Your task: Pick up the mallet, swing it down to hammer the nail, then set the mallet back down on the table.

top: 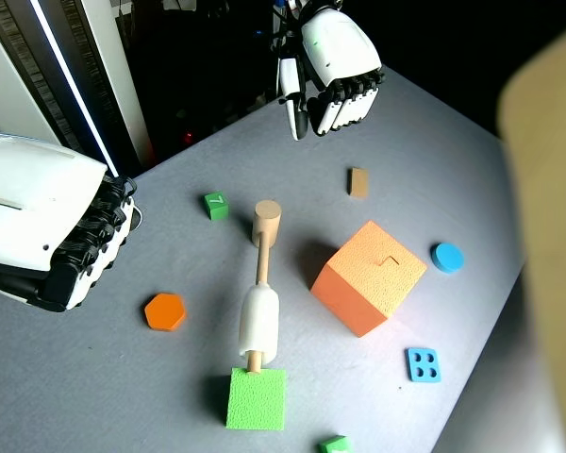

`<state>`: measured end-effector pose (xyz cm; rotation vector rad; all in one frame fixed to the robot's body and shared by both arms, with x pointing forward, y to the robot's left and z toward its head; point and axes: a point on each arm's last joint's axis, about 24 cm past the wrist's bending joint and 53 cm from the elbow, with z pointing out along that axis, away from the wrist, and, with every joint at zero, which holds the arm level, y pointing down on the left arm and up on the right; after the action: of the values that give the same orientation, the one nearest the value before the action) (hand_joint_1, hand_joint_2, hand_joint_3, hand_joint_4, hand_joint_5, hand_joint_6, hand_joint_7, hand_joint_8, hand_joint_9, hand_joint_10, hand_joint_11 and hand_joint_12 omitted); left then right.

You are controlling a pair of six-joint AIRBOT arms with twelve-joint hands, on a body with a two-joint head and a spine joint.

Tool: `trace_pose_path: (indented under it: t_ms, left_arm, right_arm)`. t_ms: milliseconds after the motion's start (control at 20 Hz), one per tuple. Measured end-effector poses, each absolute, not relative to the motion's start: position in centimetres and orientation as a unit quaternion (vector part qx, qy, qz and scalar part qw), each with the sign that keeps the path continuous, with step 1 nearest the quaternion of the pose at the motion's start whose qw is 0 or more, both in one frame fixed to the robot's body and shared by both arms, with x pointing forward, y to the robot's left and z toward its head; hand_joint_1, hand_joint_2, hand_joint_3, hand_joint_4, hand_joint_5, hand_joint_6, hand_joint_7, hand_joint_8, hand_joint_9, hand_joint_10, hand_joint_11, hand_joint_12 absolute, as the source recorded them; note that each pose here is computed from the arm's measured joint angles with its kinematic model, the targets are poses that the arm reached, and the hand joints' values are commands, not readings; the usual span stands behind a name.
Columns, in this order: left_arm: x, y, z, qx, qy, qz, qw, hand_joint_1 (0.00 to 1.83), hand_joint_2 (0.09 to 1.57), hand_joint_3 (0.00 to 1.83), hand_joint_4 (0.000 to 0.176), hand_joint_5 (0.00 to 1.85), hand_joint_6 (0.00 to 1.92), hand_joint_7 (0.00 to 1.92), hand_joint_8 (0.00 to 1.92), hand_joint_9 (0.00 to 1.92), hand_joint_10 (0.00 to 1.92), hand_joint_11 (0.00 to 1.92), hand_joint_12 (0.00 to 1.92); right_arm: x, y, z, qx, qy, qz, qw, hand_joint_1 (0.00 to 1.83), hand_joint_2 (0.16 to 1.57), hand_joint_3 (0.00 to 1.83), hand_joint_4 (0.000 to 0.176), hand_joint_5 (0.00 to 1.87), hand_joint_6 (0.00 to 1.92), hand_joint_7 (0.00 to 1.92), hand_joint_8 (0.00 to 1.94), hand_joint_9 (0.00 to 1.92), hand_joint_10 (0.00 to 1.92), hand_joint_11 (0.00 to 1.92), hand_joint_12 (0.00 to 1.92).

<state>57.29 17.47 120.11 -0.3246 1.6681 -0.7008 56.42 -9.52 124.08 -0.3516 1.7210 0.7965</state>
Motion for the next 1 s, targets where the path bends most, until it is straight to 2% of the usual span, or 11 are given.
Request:
trace_pose_path:
  t_ms: [50,100,200,300,500,550,600,750,1000]
  left_arm:
    - [57.3,17.5,120.1,-0.140,0.722,-0.303,0.606,0.00,1.08,0.18,0.000,0.00,0.00,0.00,0.00,0.00,0.00,0.00,0.00]
    - [57.4,17.5,119.8,-0.140,0.726,-0.301,0.603,0.00,1.18,0.02,0.000,0.00,0.00,0.00,0.00,0.00,0.00,0.00,0.00]
    - [57.4,17.5,119.7,-0.137,0.727,-0.302,0.601,0.00,1.18,0.01,0.000,0.00,0.00,0.00,0.00,0.00,0.00,0.00,0.00]
    - [57.5,17.6,120.0,-0.134,0.724,-0.300,0.607,0.00,1.17,0.00,0.000,0.00,0.00,0.00,0.00,0.00,0.00,0.00,0.00]
    - [57.5,17.5,119.7,-0.137,0.728,-0.301,0.601,0.00,1.17,0.00,0.000,0.00,0.00,0.00,0.00,0.00,0.00,0.00,0.00]
    - [57.5,17.5,119.7,-0.135,0.727,-0.301,0.602,0.00,1.17,0.00,0.000,0.00,0.00,0.00,0.00,0.00,0.00,0.00,0.00]
    - [57.5,17.6,119.7,-0.136,0.727,-0.301,0.602,0.00,1.16,0.00,0.000,0.00,0.00,0.00,0.00,0.00,0.00,0.00,0.00]
    - [57.6,17.7,119.5,-0.138,0.726,-0.310,0.598,0.00,1.17,0.00,0.000,0.00,0.00,0.00,0.00,0.00,0.00,0.00,0.00]
    - [58.3,17.1,118.7,-0.097,0.737,-0.337,0.577,0.00,1.16,0.00,0.000,0.00,0.00,0.00,0.00,0.00,0.00,0.00,0.00]
  right_arm:
    - [56.4,-9.3,124.3,-0.151,0.730,0.341,0.572,0.21,1.13,0.11,0.000,0.18,0.06,0.17,0.05,0.13,0.06,0.00,0.31]
    - [56.4,-9.2,124.3,-0.154,0.730,0.341,0.573,0.24,1.18,0.01,0.000,0.21,0.01,0.20,0.01,0.16,0.01,0.00,0.31]
    - [56.3,-9.0,124.1,-0.156,0.732,0.341,0.568,0.18,1.19,0.01,0.000,0.21,0.00,0.20,0.00,0.16,0.00,0.00,0.32]
    - [56.3,-8.9,124.2,-0.162,0.730,0.339,0.572,0.24,1.18,0.00,0.000,0.24,0.00,0.22,0.00,0.19,0.01,0.00,0.40]
    - [56.3,-8.6,124.3,-0.165,0.728,0.341,0.571,0.29,1.18,0.00,0.000,0.23,0.00,0.21,0.00,0.18,0.00,0.00,0.44]
    - [56.4,-8.5,124.5,-0.167,0.726,0.341,0.574,0.29,1.18,0.00,0.000,0.23,0.00,0.21,0.00,0.18,0.00,0.00,0.44]
    - [56.5,-8.5,124.5,-0.172,0.724,0.337,0.577,0.37,1.16,0.00,0.000,0.23,0.00,0.21,0.00,0.19,0.00,0.00,0.41]
    - [57.6,-8.5,124.9,-0.177,0.720,0.332,0.583,0.38,1.16,0.00,0.000,0.21,0.00,0.21,0.00,0.18,0.00,0.00,0.35]
    - [59.7,-7.8,124.2,-0.186,0.727,0.328,0.574,0.79,1.08,0.00,0.000,0.18,0.00,0.16,0.00,0.13,0.00,0.00,0.29]
